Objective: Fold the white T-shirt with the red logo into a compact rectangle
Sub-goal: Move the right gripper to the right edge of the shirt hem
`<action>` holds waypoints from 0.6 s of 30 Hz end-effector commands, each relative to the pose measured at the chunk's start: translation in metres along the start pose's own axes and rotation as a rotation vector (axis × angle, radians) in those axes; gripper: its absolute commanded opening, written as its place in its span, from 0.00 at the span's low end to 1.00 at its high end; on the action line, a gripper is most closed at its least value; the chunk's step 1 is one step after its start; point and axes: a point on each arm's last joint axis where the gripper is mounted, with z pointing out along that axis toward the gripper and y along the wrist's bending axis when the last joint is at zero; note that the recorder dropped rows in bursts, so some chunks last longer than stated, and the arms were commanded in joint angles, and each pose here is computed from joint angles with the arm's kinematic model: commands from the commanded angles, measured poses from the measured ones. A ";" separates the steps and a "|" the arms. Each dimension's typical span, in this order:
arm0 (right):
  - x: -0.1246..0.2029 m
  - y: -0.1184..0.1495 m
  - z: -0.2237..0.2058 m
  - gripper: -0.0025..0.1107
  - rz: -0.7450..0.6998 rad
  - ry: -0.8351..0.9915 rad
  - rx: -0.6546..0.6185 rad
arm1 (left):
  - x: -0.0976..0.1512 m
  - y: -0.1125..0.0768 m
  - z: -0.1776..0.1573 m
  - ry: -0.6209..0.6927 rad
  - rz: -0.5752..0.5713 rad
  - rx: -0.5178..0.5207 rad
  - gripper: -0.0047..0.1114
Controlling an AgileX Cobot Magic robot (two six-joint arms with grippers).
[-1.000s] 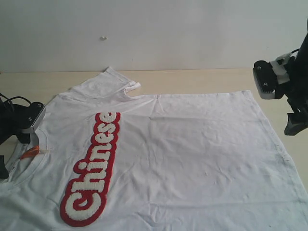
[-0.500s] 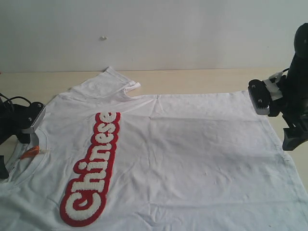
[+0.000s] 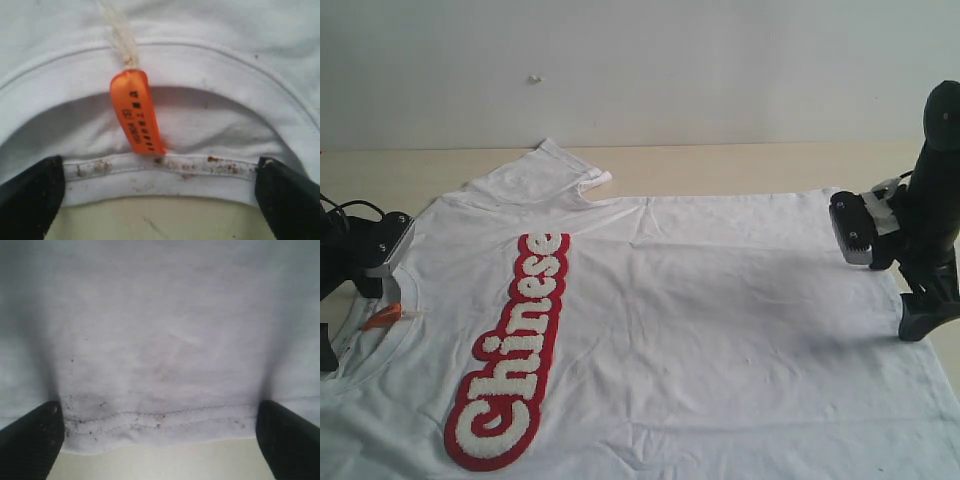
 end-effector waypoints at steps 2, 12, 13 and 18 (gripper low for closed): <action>0.003 0.004 0.006 0.95 0.013 0.037 -0.001 | 0.001 -0.006 0.015 -0.011 -0.013 0.077 0.94; 0.007 0.003 0.006 0.95 -0.040 0.076 0.005 | 0.001 -0.006 0.015 -0.011 -0.013 0.077 0.94; 0.007 0.002 0.006 0.95 -0.048 0.077 0.011 | 0.001 -0.006 0.015 -0.011 -0.013 0.077 0.94; 0.004 0.002 0.006 0.95 -0.027 0.048 0.016 | 0.001 -0.006 0.015 -0.011 -0.013 0.077 0.94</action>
